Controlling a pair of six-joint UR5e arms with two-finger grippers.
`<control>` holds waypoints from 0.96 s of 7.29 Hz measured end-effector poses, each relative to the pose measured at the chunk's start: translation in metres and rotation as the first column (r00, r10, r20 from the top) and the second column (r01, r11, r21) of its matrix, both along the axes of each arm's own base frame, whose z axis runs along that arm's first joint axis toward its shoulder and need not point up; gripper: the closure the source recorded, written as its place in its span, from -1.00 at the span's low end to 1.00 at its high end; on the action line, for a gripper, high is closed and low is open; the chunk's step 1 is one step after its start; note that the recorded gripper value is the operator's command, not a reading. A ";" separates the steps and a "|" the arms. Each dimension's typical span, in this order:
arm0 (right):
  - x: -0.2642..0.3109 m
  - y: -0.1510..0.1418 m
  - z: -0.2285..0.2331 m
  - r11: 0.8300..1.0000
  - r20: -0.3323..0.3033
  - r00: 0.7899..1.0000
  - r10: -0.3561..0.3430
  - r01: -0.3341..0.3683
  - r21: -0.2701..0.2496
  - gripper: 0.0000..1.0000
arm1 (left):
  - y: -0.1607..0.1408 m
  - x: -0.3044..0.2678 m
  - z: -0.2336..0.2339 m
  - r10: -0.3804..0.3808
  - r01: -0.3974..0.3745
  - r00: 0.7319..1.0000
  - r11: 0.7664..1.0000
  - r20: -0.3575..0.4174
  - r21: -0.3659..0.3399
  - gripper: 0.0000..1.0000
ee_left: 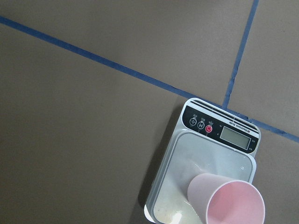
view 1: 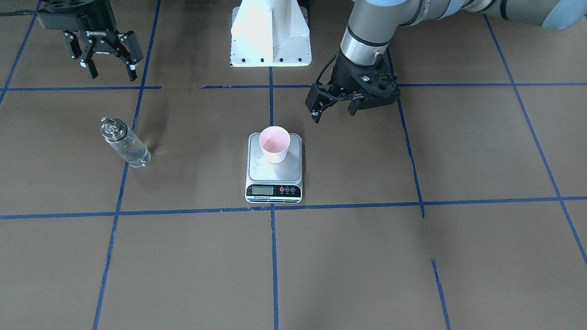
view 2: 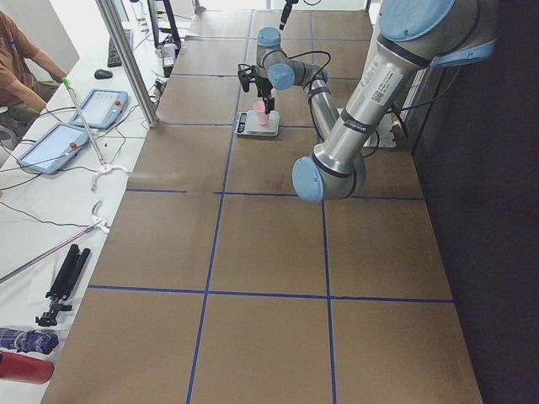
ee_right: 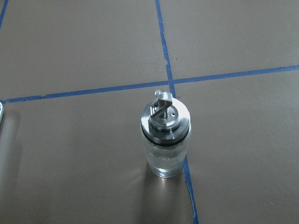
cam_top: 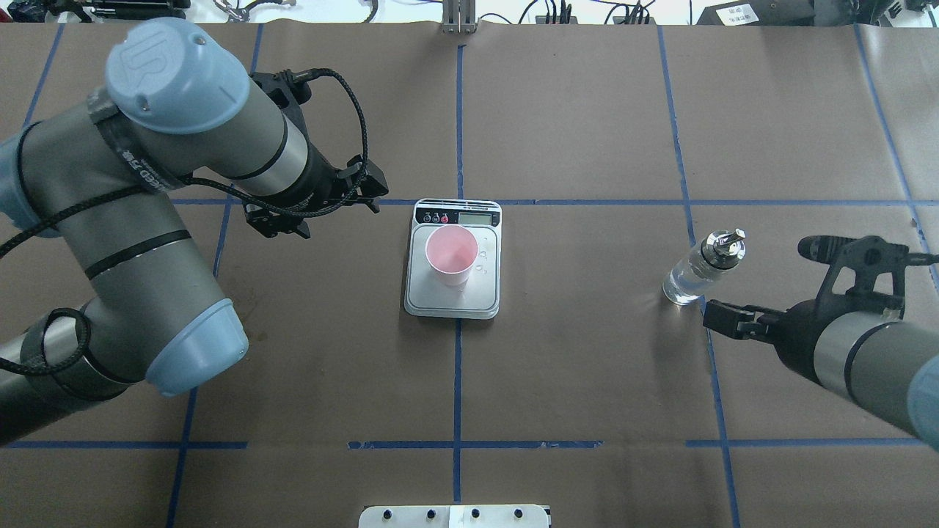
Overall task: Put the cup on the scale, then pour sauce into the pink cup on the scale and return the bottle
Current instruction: 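Withdraw the left gripper while the right gripper reaches toward the glass bottle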
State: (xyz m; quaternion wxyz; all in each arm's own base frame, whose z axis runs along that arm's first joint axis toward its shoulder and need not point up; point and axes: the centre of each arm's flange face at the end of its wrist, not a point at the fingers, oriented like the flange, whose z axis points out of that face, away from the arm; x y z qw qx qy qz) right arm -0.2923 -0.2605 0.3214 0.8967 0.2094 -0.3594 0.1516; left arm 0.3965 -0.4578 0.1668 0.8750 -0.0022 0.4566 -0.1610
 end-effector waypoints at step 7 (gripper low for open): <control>-0.066 0.019 0.156 0.906 0.090 0.969 0.230 -0.247 0.343 -1.00 | 0.020 -0.098 0.100 0.134 -0.170 0.977 0.959 0.169 0.225 -1.00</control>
